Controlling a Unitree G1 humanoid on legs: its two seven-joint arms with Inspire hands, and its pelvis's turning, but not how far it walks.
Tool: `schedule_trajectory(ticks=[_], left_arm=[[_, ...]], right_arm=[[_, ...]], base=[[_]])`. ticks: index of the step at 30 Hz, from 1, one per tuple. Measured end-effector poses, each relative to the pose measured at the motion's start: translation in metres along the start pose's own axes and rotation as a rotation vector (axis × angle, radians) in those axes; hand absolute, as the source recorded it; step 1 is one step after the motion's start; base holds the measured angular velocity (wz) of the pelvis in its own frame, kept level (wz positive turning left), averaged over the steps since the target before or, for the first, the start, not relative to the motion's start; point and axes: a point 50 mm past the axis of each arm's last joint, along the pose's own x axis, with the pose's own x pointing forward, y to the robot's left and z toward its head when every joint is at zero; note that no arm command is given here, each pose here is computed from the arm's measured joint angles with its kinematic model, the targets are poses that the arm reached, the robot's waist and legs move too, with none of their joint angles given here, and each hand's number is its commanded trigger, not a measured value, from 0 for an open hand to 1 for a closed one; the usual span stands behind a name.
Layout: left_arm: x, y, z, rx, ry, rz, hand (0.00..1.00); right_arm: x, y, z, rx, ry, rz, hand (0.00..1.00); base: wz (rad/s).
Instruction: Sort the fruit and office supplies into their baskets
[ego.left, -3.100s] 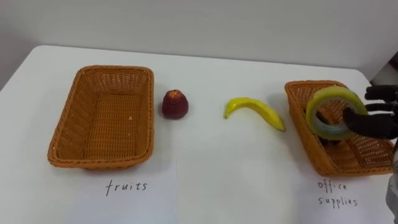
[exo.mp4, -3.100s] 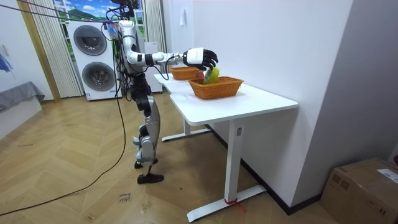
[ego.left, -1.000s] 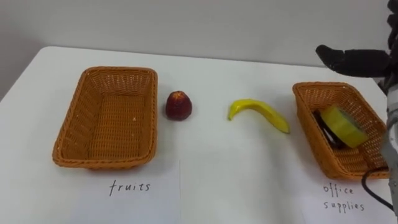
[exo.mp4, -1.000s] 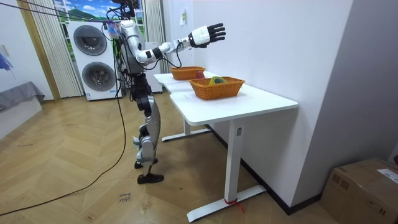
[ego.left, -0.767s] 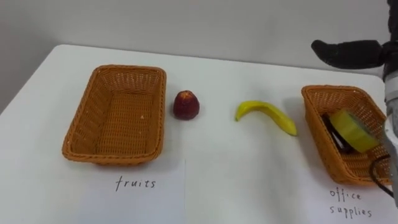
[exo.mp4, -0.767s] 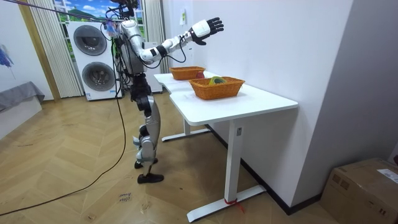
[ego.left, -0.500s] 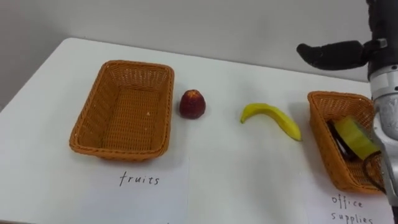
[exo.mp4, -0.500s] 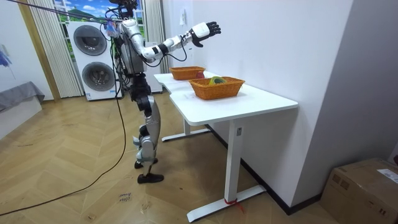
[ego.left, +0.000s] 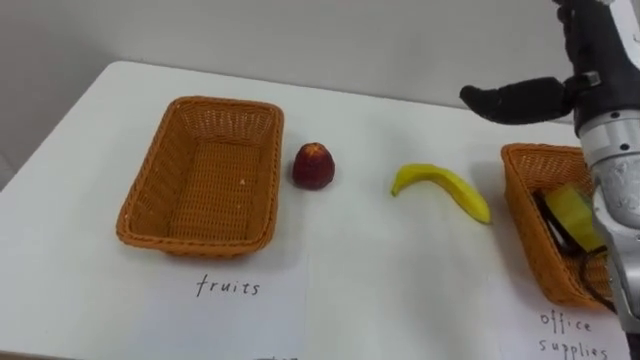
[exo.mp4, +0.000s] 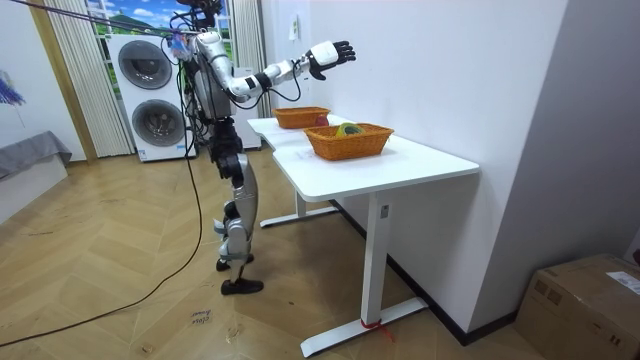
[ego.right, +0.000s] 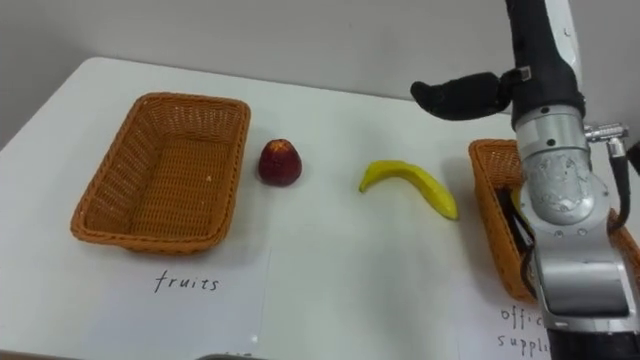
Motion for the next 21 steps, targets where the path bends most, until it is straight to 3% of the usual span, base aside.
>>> schedule_trajectory(ticks=[6, 14, 21], left_arm=[[0.002, 0.007, -0.001, 0.011, 0.011, 0.008, 0.0], [0.003, 0.002, 0.01, 0.009, -0.011, -0.018, 0.0], [0.004, 0.001, 0.014, 0.016, -0.017, -0.021, 0.0]], right_arm=[[0.0, 0.002, -0.002, -0.005, 0.009, 0.027, 0.0], [0.001, 0.004, -0.006, -0.01, 0.024, 0.048, 0.0], [-0.005, 0.026, -0.023, -0.071, 0.114, 0.219, 0.0]], base=[[0.03], [0.07], [0.01]])
